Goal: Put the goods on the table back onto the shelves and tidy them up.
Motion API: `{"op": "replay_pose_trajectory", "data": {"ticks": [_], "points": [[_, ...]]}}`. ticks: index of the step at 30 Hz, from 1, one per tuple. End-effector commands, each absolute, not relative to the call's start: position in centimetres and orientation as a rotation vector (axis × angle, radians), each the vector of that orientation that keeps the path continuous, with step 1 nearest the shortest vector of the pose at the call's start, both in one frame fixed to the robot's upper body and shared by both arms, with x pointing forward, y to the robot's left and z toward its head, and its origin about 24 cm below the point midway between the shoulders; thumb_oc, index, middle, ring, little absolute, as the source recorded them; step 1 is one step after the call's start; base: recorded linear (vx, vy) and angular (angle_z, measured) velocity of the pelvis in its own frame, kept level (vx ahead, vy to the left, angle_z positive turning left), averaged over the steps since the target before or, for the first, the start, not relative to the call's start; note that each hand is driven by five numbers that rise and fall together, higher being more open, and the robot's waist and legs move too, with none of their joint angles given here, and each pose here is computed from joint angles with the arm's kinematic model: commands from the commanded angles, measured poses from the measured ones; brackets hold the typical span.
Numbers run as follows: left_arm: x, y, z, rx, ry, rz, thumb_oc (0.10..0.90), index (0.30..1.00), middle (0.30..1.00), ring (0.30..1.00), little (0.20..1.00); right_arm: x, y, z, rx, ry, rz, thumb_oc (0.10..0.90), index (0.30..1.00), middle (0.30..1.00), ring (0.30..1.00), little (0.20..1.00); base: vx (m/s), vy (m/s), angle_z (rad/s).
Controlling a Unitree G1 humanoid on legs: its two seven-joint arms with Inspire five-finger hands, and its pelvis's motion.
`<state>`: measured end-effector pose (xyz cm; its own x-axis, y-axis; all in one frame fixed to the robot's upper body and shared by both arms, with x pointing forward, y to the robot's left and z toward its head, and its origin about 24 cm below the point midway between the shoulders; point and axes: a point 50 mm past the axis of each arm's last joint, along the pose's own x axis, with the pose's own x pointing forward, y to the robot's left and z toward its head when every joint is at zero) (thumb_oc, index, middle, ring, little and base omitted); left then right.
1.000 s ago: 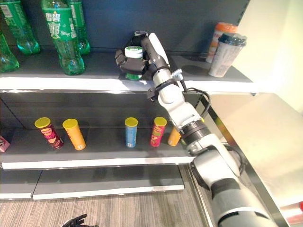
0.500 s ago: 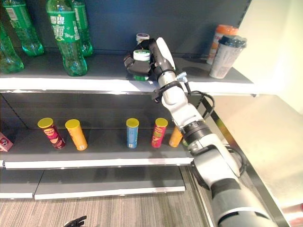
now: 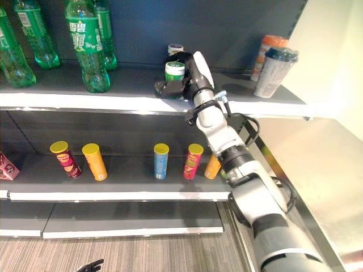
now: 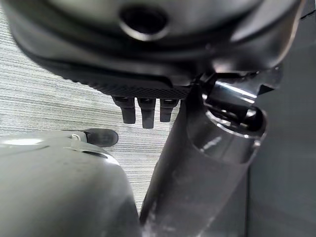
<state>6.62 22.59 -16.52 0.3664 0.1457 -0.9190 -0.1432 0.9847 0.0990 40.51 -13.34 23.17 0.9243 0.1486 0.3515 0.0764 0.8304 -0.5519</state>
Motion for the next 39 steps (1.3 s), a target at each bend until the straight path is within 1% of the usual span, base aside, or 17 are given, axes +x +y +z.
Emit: {"op": "replay_pose_trajectory", "data": {"ticks": [1,5,14,21,23,24,25,27,29,31,32,33,34,35,37,38,39], "points": [[7.7,22.9,-16.4,0.066,1.163,0.152,0.8,0.9,0.9,0.9,0.9,39.3,-14.2,29.8,-0.516,-0.645,-0.044,0.8,0.9,0.9,0.9,0.9,0.0,0.0,0.0],[7.5,22.9,-16.4,0.072,1.179,0.159,0.8,0.9,0.9,0.9,0.9,36.6,-15.6,32.3,-0.496,-0.819,-0.089,0.8,0.9,0.9,0.9,0.9,0.0,0.0,0.0],[7.2,22.6,-16.6,0.084,1.193,0.153,0.8,0.9,0.9,0.9,0.9,32.4,-17.3,34.3,-0.482,-1.021,-0.137,0.8,0.9,0.9,0.9,0.9,0.0,0.004,-0.03],[6.8,22.4,-16.7,0.073,1.202,0.168,0.8,0.9,0.9,0.9,0.9,29.3,-17.3,35.1,-0.422,-1.148,-0.045,0.8,0.9,0.9,0.9,0.9,-0.01,0.019,-0.07],[6.7,22.3,-16.7,0.064,1.202,0.17,0.8,0.9,0.9,0.9,0.9,28.2,-18.0,34.9,-0.409,-1.165,-0.009,0.8,0.9,0.9,0.9,0.9,-0.01,0.05,0.0],[6.5,22.1,-16.8,0.047,1.206,0.166,0.8,0.9,0.9,0.9,0.9,26.8,-19.2,34.6,-0.386,-1.179,0.025,0.8,0.9,0.9,0.9,0.9,-0.01,0.047,-0.01],[6.5,22.1,-16.8,0.049,1.207,0.165,0.8,0.9,0.9,0.9,0.9,26.7,-19.3,34.6,-0.386,-1.177,0.024,0.8,0.9,0.9,0.9,0.9,-0.02,0.072,-0.03],[6.2,21.9,-16.9,0.034,1.209,0.161,0.8,0.9,0.9,0.9,0.9,24.7,-21.4,34.2,-0.411,-1.181,0.023,0.8,0.9,0.9,0.9,0.9,-0.01,0.054,-0.12],[6.0,21.8,-16.9,0.035,1.209,0.15,0.8,0.9,0.9,0.9,0.9,24.0,-22.6,33.9,-0.428,-1.167,0.007,0.8,0.9,0.9,0.9,0.9,-0.01,0.052,-0.25],[5.7,21.6,-16.9,0.038,1.207,0.127,0.8,0.9,0.9,0.9,0.9,21.8,-25.6,33.7,-0.5,-1.156,-0.091,0.8,0.9,0.9,0.9,0.9,-0.04,0.086,-0.35],[5.7,21.7,-16.9,0.043,1.207,0.124,0.8,0.9,0.9,0.9,0.9,21.7,-25.7,33.7,-0.501,-1.155,-0.096,0.8,0.9,0.9,0.9,0.9,-0.02,0.103,-0.26],[5.7,21.6,-16.9,0.061,1.201,0.1,0.8,0.9,0.9,0.9,0.9,20.1,-27.5,33.9,-0.574,-1.161,-0.199,0.8,0.9,0.9,0.9,0.9,-0.03,0.051,-0.46],[5.7,21.6,-16.9,0.065,1.201,0.097,0.8,0.9,0.9,0.9,0.9,19.9,-27.6,33.8,-0.575,-1.16,-0.203,0.8,0.9,0.9,0.9,0.9,-0.01,0.111,-0.56],[5.7,21.4,-16.9,0.084,1.196,0.067,0.8,0.9,0.9,0.9,0.9,18.6,-29.0,34.1,-0.64,-1.168,-0.313,0.8,0.9,0.9,0.9,0.9,-0.03,0.048,-0.55],[5.8,21.3,-16.8,0.106,1.193,0.038,0.8,0.9,0.9,0.9,0.9,17.5,-30.1,34.1,-0.686,-1.159,-0.389,0.8,0.9,0.9,0.9,0.9,-0.01,0.086,-0.34],[5.7,21.1,-16.9,0.125,1.194,0.007,0.8,0.9,0.9,0.9,0.9,16.2,-31.9,33.8,-0.755,-1.126,-0.525,0.8,0.9,0.9,0.9,0.9,-0.01,0.086,-0.27],[5.7,21.1,-16.9,0.13,1.194,0.002,0.8,0.9,0.9,0.9,0.9,16.0,-32.0,33.7,-0.758,-1.124,-0.531,0.8,0.9,0.9,0.9,0.9,-0.03,0.073,-0.1]]}}
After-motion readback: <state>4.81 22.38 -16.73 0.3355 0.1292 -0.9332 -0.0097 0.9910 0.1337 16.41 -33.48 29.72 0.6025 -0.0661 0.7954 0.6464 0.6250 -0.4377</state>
